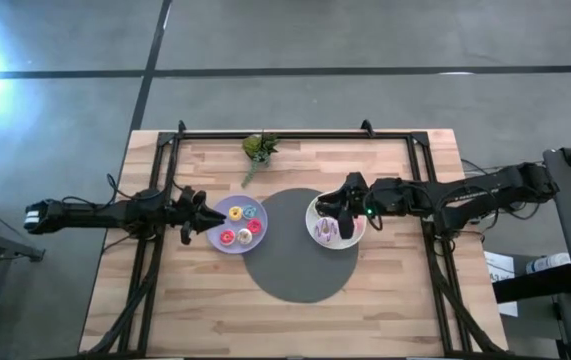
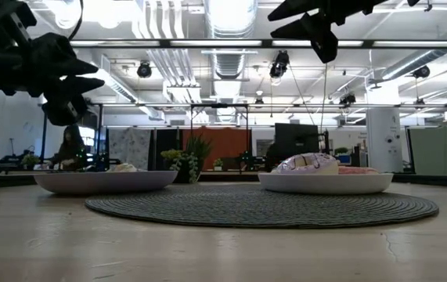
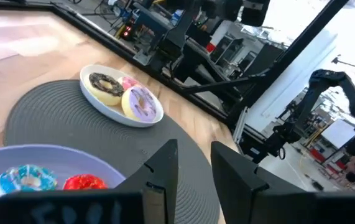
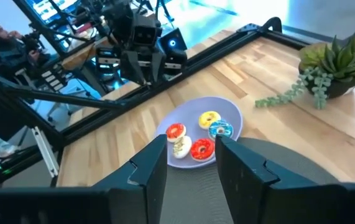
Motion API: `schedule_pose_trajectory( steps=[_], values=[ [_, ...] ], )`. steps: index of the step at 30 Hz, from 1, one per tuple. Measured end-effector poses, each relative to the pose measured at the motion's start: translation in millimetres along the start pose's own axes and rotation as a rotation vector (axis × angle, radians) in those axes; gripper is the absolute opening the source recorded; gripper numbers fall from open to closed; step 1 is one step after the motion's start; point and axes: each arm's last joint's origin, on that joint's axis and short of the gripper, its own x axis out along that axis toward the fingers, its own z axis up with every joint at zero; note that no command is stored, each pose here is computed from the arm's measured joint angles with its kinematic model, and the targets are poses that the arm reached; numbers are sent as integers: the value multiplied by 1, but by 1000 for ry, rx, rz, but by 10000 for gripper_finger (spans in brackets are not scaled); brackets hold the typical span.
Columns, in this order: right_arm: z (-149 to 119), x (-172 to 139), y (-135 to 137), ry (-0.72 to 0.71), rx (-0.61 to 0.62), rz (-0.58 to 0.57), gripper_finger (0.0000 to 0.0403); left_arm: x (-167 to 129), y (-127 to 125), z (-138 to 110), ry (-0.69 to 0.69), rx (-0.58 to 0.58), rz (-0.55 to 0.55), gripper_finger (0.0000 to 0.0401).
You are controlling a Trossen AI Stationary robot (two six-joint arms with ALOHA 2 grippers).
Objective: Pick & Place donuts
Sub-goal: Return to Home Position
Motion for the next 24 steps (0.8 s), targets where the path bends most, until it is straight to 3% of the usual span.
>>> schedule_pose_trajectory(
  steps=[10,24],
  values=[
    [2,-3,1,-12,-8,8,127,-9,-12,2,-53,17,-111,71],
    [2,-2,-3,-12,-43,-6,123,-19,-17,8,-141,28,-169,71]
  ],
)
